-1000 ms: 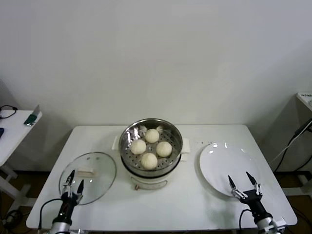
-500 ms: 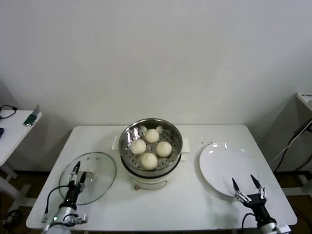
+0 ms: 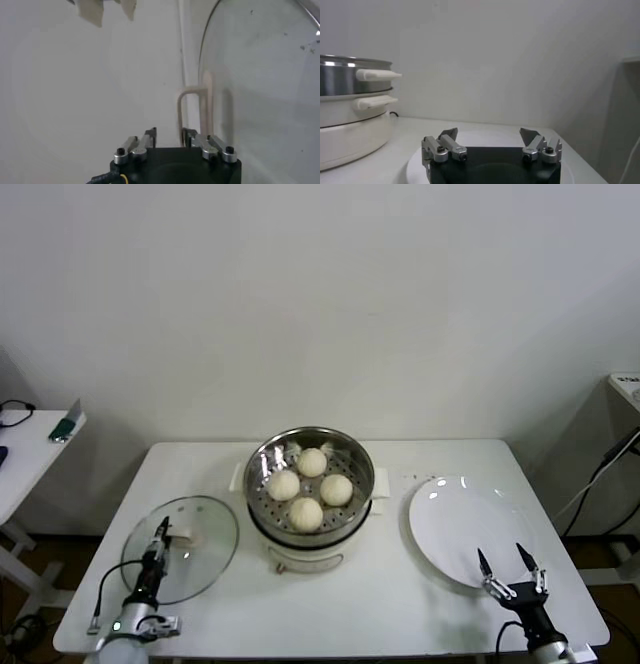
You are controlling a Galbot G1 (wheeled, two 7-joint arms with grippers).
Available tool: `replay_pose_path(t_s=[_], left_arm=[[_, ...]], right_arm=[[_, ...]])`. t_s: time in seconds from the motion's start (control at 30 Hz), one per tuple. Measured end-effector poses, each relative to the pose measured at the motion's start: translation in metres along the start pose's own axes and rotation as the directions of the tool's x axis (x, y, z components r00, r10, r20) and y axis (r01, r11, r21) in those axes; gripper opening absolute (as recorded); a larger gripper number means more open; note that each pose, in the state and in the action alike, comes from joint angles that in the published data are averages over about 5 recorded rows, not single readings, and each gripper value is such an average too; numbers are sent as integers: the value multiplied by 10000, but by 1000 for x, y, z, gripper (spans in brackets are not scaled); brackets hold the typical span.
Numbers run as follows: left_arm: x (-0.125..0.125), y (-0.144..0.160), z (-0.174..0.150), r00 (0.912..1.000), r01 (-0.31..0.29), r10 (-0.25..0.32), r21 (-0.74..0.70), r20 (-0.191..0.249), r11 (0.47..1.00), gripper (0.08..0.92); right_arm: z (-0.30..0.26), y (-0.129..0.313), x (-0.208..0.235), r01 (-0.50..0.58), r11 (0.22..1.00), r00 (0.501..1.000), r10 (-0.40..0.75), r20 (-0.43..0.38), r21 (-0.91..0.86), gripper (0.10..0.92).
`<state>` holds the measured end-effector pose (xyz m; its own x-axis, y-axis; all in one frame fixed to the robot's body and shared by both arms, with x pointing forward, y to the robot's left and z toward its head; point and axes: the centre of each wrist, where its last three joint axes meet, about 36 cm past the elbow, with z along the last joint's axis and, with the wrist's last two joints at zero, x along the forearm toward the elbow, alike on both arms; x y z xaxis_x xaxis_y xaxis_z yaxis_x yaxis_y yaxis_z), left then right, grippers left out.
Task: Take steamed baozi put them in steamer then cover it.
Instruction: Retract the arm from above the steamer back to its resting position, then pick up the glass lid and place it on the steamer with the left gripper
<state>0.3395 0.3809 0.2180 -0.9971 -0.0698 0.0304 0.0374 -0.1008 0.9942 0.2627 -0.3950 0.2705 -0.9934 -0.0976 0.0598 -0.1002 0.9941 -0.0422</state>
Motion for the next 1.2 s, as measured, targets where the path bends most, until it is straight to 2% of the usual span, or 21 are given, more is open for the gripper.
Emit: replay_pose_path(t_s=[0.27,0.5,0.67,0.9,1.07,1.2], left_arm=[[2,5,-1,10000,6,-7,-93,-83,10000,160],[2,32,-1,9988,185,-174,250,-449,9995,138],[-1,73,6,9943,288,-241,439,-1041,9986,138],[-13,154,6,9822,616,-500,590,-1811,9964,138],[-20,203,-14,9767,854,-644,958,-2045,9917,138],[-23,234,-44,9772,912,-619,1385,-2030,9862,138]], right_arm=[[-3,0,-3,-7,10000,10000,7,20,11,823],[-7,1,-6,-53,10000,10000,53,56,60,823],[-8,0,-6,-142,9998,9999,141,56,152,823],[-9,1,-7,-191,9995,9998,191,28,256,823],[-8,2,-10,-149,9993,9999,148,27,342,823],[-8,4,-14,-131,9991,9999,129,59,405,823]])
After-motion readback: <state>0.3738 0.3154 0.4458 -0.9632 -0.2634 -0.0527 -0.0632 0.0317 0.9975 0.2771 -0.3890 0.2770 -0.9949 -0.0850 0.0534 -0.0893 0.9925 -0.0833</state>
